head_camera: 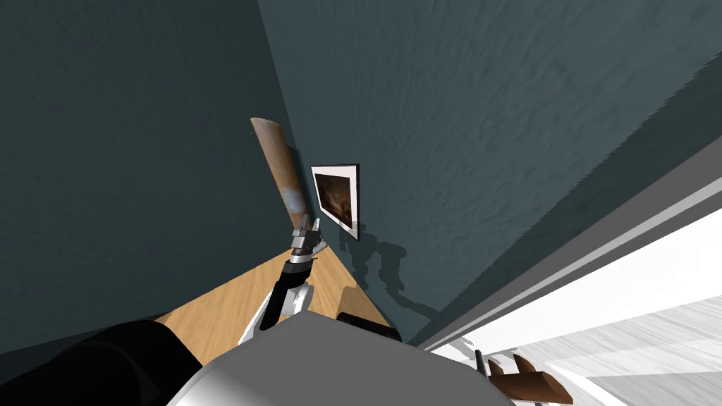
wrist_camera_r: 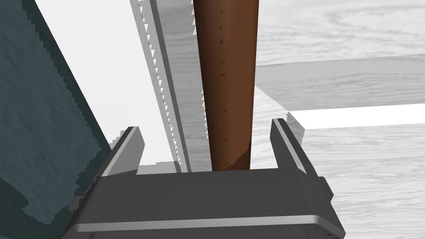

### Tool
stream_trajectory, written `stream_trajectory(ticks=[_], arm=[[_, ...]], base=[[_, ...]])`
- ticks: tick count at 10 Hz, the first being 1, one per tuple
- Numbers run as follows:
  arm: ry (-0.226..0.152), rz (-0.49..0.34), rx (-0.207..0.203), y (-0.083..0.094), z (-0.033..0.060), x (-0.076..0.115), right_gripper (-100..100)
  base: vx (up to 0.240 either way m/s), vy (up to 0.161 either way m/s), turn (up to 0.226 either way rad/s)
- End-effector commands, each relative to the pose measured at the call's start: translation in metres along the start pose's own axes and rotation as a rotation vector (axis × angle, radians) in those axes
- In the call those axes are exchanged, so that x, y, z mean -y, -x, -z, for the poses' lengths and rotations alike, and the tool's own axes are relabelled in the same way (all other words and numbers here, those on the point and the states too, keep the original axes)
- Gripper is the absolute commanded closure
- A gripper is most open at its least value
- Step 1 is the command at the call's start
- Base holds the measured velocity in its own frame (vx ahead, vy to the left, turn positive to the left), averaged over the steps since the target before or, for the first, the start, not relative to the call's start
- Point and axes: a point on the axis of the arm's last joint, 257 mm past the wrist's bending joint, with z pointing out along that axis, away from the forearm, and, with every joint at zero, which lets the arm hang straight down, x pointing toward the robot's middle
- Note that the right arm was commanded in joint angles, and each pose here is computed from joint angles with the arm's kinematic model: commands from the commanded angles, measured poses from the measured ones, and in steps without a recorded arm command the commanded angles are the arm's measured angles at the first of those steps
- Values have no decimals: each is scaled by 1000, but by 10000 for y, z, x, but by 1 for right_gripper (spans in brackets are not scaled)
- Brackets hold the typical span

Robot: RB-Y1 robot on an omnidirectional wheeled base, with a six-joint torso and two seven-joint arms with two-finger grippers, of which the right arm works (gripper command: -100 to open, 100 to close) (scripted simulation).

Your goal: Pull the door open

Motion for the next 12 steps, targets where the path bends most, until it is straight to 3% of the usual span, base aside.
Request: stream_trajectory(ticks=[1,2,7,12], arm=[[0,0,0,0,0,0,-100],[0,0,0,0,0,0,100],[0,0,0,0,0,0,100],[-74,6,-6,-23,-104,46,100]], base=[[20,-14,4],[-16,22,-1],[-6,-7,-7],[-131,89,8]])
